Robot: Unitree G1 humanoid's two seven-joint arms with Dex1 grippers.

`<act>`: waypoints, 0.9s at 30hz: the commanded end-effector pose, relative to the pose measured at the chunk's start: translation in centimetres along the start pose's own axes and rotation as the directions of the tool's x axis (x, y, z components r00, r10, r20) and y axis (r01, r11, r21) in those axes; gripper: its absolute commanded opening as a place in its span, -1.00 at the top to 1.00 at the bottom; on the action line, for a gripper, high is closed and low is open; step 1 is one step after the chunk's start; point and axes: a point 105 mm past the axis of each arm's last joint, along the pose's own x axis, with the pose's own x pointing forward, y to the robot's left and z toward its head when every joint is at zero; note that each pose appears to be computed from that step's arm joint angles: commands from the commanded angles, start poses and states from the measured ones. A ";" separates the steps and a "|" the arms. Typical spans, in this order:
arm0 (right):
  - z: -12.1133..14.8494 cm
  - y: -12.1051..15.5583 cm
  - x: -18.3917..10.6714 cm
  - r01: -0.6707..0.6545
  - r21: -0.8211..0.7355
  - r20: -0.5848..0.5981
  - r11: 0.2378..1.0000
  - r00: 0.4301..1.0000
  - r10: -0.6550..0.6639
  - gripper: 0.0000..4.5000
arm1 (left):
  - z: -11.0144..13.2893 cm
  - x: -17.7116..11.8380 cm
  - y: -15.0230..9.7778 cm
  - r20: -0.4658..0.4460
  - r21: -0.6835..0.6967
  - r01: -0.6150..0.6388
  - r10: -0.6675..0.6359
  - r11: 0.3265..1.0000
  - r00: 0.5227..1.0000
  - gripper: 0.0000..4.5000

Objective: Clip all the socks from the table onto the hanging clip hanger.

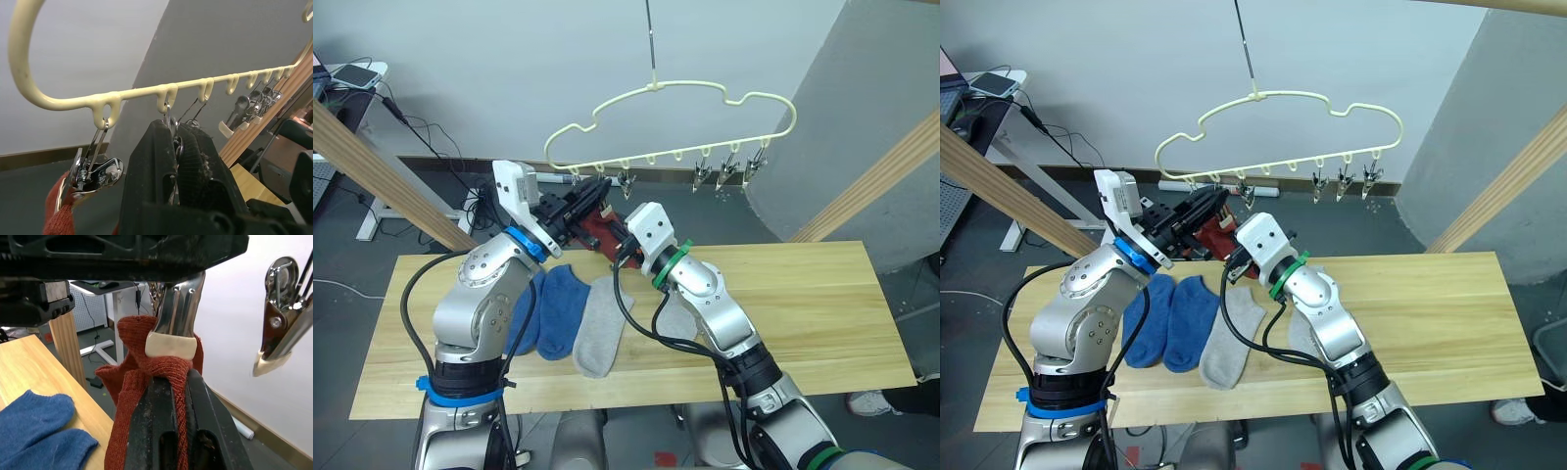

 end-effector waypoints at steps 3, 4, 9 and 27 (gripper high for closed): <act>2.5 0.2 0.6 -0.008 0.002 0.102 1.000 0.995 0.008 1.00 | 0.7 -0.5 -0.1 0.025 0.009 0.001 -0.001 1.000 1.000 0.95; 2.6 0.3 0.7 -0.011 0.004 0.105 1.000 0.994 0.011 1.00 | 0.6 -0.5 0.0 0.019 0.010 0.003 -0.003 1.000 1.000 0.63; 2.8 0.6 0.9 -0.024 0.008 0.117 1.000 0.993 0.023 1.00 | 0.3 -0.7 0.1 0.004 0.018 0.001 -0.001 1.000 1.000 -0.05; 2.2 1.1 1.0 -0.062 0.025 0.082 0.998 0.995 0.060 0.76 | 0.1 -2.7 1.0 -0.055 0.079 -0.010 0.014 0.997 0.998 -0.46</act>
